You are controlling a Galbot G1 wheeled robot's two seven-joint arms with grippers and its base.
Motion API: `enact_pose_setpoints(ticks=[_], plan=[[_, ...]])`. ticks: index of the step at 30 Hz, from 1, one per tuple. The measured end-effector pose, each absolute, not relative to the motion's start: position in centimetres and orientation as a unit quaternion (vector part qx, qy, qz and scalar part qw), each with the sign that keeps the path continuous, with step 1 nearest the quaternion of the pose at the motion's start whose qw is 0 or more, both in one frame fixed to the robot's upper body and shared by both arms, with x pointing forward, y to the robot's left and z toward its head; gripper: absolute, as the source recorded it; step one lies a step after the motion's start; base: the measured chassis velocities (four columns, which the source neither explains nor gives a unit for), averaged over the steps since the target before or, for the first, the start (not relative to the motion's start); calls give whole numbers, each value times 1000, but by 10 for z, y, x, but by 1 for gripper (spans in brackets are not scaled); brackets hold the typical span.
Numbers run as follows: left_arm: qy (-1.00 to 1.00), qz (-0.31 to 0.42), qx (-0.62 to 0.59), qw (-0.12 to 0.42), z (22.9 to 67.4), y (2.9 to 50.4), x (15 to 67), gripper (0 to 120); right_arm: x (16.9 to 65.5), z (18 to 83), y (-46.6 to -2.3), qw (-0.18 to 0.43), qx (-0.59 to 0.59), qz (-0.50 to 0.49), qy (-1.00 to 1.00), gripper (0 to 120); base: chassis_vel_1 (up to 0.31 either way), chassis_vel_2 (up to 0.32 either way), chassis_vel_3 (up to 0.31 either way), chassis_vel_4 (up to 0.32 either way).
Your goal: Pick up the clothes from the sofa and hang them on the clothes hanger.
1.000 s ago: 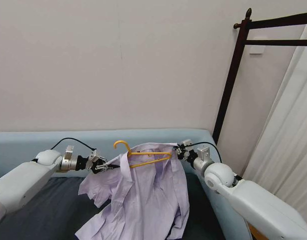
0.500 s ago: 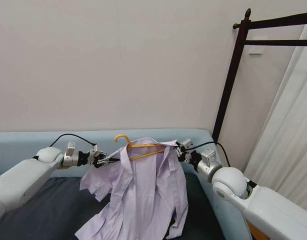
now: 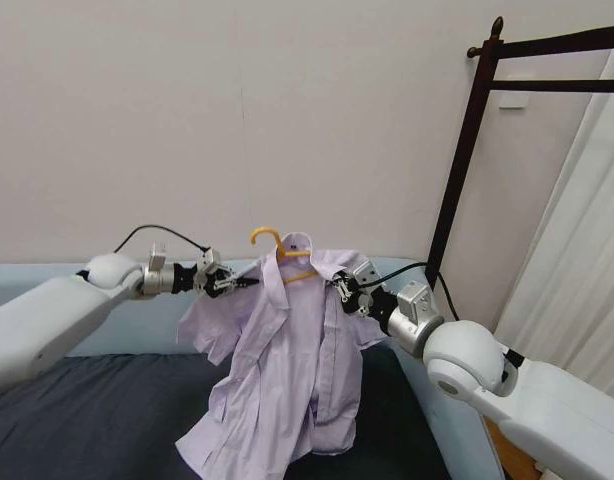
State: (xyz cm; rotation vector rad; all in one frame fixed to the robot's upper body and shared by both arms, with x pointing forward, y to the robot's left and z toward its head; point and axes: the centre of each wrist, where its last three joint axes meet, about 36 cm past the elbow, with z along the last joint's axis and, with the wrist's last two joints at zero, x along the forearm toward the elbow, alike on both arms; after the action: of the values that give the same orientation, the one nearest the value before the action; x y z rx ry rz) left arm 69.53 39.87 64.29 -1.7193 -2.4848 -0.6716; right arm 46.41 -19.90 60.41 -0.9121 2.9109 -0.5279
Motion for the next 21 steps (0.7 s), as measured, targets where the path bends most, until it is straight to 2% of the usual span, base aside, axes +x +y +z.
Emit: enact_pose_setpoints(ticks=[4, 11, 21], plan=[[-789, -233, -568, 17, 689, 381, 701, 1, 463, 621, -198, 28, -291, -179, 939, 0, 0, 0, 0, 0], [-776, -253, -577, 15, 728, 363, 702, 1, 465, 644, -186, 35, -299, -194, 933, 0, 0, 0, 0, 0], [-771, -247, -588, 8, 740, 346, 695, 1, 452, 646, -182, 38, -311, -224, 923, 0, 0, 0, 0, 0]])
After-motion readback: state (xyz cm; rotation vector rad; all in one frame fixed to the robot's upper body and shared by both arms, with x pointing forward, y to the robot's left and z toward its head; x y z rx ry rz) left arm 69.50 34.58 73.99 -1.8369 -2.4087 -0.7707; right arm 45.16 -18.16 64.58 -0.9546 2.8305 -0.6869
